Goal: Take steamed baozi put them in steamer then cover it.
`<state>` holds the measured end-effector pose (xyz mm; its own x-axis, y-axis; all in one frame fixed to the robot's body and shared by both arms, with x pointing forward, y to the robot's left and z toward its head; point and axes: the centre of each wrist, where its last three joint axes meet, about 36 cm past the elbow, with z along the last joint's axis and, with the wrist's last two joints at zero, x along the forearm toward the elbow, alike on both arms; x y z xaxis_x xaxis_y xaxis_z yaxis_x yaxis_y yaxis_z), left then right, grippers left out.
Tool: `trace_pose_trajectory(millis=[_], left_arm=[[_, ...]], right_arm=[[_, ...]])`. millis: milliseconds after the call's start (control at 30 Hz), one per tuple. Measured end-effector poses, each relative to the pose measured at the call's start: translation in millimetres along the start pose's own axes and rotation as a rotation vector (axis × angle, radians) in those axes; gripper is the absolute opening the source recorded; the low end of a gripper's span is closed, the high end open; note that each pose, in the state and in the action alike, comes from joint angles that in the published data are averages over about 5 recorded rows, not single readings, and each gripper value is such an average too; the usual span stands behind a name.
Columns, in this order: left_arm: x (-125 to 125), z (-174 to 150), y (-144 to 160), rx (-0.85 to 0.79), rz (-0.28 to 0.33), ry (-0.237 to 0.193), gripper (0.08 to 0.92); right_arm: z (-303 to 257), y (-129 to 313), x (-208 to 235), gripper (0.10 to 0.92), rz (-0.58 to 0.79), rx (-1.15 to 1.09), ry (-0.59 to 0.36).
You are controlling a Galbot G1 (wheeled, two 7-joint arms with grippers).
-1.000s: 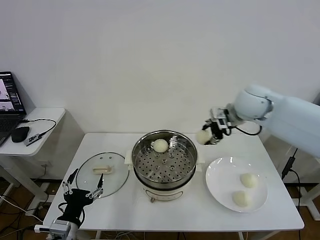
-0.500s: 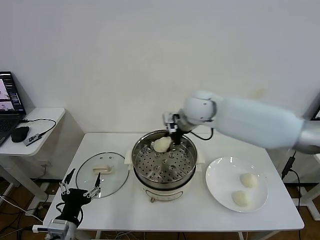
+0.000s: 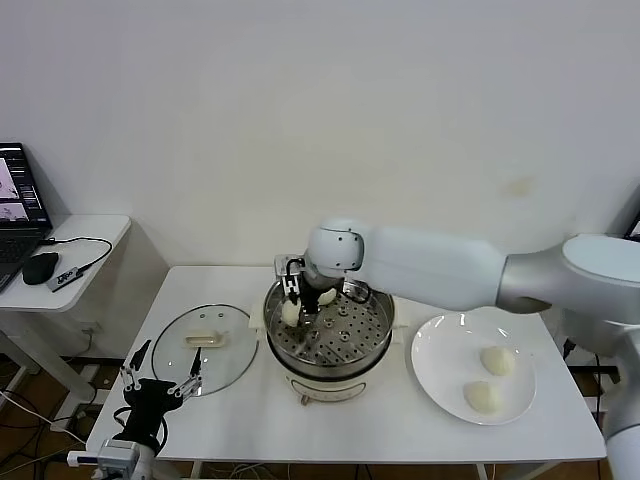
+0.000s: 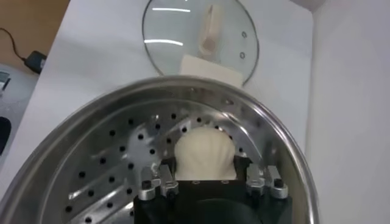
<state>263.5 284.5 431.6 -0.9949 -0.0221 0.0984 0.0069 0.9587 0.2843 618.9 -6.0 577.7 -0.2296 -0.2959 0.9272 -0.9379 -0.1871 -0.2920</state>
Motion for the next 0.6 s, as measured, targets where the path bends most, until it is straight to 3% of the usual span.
trace_pose_trajectory(millis=[300,600], left_arm=[[-1.3,-0.4,-1.7,0.005,0.002,-0.003,0.823],[0.3,-4.1,-1.4,0.004,0.002,-0.010,0.823]], right_arm=[[-3.7,-3.5,4.0,0.802,0.005,0.006,0.003],[19.0,-12.3,51.7,0.823,0.009,0.040,0.007]])
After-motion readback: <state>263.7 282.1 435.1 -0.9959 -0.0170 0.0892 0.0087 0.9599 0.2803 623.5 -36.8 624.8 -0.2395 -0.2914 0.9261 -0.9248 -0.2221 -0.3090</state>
